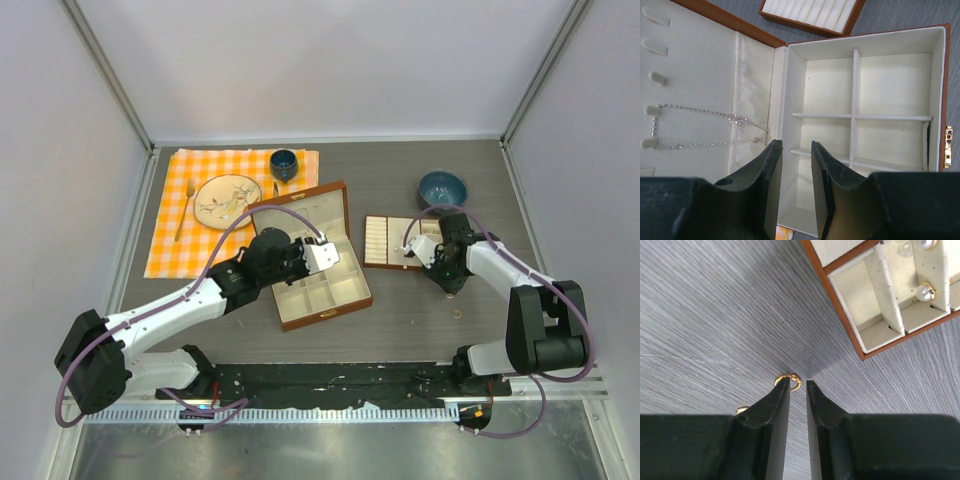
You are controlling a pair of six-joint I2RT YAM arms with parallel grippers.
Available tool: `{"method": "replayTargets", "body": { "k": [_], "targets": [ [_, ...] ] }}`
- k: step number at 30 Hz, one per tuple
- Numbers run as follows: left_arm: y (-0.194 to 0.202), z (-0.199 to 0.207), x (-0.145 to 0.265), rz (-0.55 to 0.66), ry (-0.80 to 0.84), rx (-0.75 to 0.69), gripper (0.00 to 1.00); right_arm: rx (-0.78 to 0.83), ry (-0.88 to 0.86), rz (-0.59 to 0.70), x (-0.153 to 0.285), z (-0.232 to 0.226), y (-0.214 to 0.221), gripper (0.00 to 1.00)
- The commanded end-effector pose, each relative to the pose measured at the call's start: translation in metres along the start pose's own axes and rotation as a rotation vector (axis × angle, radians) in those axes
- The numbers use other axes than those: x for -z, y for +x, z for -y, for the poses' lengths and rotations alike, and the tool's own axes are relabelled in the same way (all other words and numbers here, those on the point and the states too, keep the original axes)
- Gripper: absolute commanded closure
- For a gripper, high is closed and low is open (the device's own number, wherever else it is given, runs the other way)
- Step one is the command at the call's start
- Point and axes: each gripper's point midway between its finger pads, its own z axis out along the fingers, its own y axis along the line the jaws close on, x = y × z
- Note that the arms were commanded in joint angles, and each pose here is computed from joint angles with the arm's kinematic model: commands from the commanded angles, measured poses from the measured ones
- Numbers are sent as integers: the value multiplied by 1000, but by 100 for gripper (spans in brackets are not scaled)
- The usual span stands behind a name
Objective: Organize the mixed jewelry
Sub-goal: Pick up the jewelry from the center of the board.
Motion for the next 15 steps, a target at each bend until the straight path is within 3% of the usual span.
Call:
{"method": "replayTargets", "body": {
  "k": [1,15],
  "targets": [
    [-13,-8,4,49,-28,-3,66,4,16,4,8,-1,3,75],
    [-13,-7,5,51,-25,-1,66,-22,-5,13,6,-2,8,76]
  ]
}}
